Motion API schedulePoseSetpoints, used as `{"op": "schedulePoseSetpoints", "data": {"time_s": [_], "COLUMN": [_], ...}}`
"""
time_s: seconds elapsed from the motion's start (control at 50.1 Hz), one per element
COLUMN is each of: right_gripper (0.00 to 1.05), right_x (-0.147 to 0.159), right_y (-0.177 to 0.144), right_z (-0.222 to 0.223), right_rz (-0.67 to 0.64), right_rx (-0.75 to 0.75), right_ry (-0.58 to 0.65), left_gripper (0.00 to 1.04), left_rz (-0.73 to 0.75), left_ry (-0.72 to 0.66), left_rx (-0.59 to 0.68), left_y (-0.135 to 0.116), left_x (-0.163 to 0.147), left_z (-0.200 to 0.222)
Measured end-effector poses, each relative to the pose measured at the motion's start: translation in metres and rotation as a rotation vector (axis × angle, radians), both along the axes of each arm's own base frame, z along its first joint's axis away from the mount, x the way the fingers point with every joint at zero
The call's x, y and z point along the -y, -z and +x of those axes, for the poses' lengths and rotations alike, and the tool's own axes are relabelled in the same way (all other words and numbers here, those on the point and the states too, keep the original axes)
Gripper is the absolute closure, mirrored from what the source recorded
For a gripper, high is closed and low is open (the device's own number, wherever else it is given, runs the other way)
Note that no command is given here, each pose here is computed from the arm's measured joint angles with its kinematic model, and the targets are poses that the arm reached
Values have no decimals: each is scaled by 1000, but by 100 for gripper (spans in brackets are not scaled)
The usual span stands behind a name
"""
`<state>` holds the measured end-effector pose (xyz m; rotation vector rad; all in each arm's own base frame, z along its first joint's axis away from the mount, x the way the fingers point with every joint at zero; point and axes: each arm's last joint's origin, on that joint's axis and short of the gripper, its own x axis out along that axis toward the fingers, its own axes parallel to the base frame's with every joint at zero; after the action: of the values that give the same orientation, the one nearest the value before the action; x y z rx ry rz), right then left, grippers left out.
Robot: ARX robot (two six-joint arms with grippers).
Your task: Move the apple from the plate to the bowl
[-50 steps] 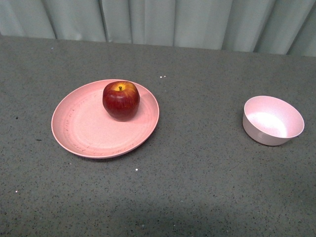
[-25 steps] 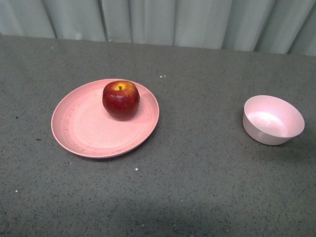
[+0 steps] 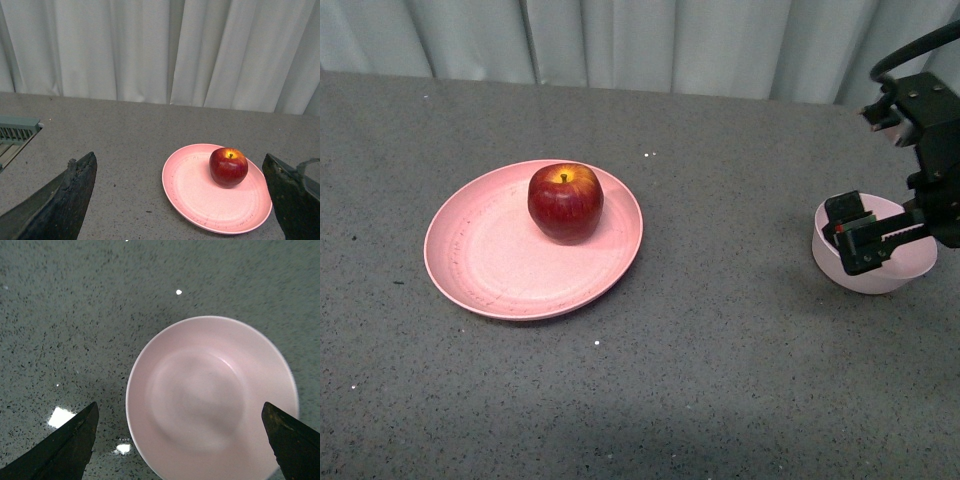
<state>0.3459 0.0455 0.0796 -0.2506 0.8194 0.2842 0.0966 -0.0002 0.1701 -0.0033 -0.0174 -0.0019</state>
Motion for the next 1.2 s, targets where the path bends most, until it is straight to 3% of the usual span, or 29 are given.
{"op": "schedulePoseSetpoints", "data": {"time_s": [0.2, 0.499, 0.778, 0.998, 1.197], "right_gripper": [11, 69, 104, 104, 104], "right_x": [-10, -19, -18, -17, -30], "right_y": [18, 20, 21, 20, 5], "right_z": [22, 41, 39, 39, 37], "right_rz": [-28, -52, -74, -77, -15], "right_rx": [-101, -131, -159, -165, -141], "right_ry": [-23, -35, -28, -24, -94], "left_gripper": [7, 7, 7, 7, 7], "left_rz": [0, 0, 0, 0, 0], "left_ry": [0, 0, 0, 0, 0], "left_rx": [0, 0, 0, 0, 0], "left_y": [0, 0, 0, 0, 0], "left_x": [0, 0, 0, 0, 0], "left_z": [0, 0, 0, 0, 0]}}
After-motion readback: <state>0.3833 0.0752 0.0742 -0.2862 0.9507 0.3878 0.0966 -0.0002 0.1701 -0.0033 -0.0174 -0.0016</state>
